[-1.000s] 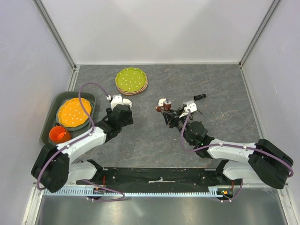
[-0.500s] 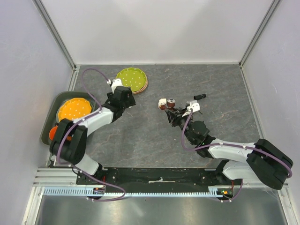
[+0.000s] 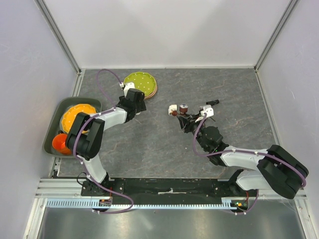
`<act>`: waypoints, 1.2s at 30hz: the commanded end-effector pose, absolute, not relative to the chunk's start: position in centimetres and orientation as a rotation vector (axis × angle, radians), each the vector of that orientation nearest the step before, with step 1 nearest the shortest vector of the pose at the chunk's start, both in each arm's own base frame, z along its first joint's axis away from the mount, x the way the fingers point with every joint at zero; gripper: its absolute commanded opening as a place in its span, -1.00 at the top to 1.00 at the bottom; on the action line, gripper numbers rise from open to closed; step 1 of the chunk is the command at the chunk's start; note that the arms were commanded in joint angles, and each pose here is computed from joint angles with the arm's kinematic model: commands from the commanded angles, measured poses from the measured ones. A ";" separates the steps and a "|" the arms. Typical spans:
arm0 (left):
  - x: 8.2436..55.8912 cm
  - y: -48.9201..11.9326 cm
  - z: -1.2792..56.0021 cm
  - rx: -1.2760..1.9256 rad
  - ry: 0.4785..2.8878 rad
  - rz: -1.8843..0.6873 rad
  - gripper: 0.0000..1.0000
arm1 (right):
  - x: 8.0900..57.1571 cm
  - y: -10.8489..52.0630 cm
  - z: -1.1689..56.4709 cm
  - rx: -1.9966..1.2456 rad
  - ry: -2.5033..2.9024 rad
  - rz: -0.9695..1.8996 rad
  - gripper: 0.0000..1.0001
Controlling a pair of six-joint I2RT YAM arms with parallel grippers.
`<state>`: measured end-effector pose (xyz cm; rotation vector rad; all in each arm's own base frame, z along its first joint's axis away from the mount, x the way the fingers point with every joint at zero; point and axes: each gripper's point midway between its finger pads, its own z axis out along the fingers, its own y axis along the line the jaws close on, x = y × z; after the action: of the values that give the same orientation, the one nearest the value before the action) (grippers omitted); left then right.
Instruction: Install the water faucets
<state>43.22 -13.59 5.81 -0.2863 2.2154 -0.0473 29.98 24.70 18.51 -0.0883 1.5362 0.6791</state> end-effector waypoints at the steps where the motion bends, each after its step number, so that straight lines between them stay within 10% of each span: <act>1: 44.6 -13.1 6.7 -0.272 2.176 -0.006 -0.51 | 29.9 25.1 20.2 -0.060 1.471 0.761 1.00; 9: 44.3 -12.9 5.8 -0.280 2.200 0.015 -0.26 | 29.9 24.7 20.5 -0.053 1.460 0.776 1.00; 19: 38.9 -15.0 7.9 -0.333 2.229 -0.286 0.79 | 29.6 24.8 21.0 -0.053 1.445 0.801 1.00; 32: 24.4 -19.5 5.1 -0.275 2.511 -0.712 0.71 | 29.0 24.8 22.1 -0.053 1.419 0.841 1.00; 36: 23.5 -18.5 4.3 -0.307 2.522 -0.663 0.39 | 28.9 24.9 22.1 -0.059 1.419 0.847 1.00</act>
<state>24.70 -18.54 4.24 -0.2311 2.4995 -0.6261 29.25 24.81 19.48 -0.0775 1.5065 0.7816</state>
